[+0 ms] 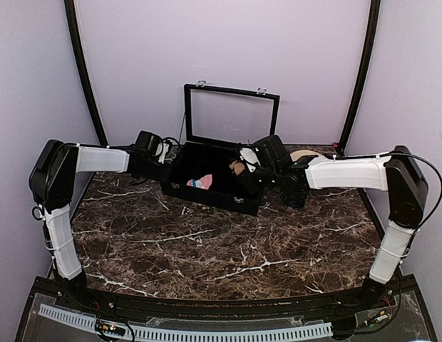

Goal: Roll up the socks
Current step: Move the storage box to the center of the board.

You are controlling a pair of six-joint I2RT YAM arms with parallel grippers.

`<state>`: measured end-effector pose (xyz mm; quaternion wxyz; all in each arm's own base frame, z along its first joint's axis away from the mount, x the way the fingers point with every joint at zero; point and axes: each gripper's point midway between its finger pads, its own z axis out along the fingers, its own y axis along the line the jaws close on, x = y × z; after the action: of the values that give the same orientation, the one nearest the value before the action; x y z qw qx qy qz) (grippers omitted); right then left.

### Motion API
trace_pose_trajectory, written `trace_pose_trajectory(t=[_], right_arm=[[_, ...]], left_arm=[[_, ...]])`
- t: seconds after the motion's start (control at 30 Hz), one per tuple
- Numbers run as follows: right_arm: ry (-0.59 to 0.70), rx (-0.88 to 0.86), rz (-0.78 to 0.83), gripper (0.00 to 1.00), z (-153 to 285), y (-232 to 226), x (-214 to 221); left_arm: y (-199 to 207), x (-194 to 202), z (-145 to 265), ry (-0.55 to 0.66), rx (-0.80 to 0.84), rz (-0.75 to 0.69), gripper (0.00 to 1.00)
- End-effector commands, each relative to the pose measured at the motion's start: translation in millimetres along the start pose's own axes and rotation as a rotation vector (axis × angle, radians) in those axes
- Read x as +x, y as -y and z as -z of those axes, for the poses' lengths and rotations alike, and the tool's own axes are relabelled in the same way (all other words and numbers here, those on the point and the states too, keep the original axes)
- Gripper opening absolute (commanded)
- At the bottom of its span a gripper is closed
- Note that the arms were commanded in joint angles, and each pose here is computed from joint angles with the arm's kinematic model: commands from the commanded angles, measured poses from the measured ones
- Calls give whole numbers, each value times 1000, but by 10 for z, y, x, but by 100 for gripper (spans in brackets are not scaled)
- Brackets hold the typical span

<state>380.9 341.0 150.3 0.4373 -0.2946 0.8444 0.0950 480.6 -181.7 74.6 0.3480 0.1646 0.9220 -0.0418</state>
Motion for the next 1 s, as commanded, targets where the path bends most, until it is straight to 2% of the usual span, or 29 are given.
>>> trace_pose_trajectory(t=[0.0,0.5,0.97], right_arm=[[19,-29,4,0,121,-106,-63],[-76,-78,25,0,140,-295,188],[-251,-101,54,0,-4,-373,505]], left_arm=[[-62,866,40,-260,-35,-118,0],[-124,1225,308,-288,-64,-66,0],[-143,1219,375,-289,-75,-71,0]])
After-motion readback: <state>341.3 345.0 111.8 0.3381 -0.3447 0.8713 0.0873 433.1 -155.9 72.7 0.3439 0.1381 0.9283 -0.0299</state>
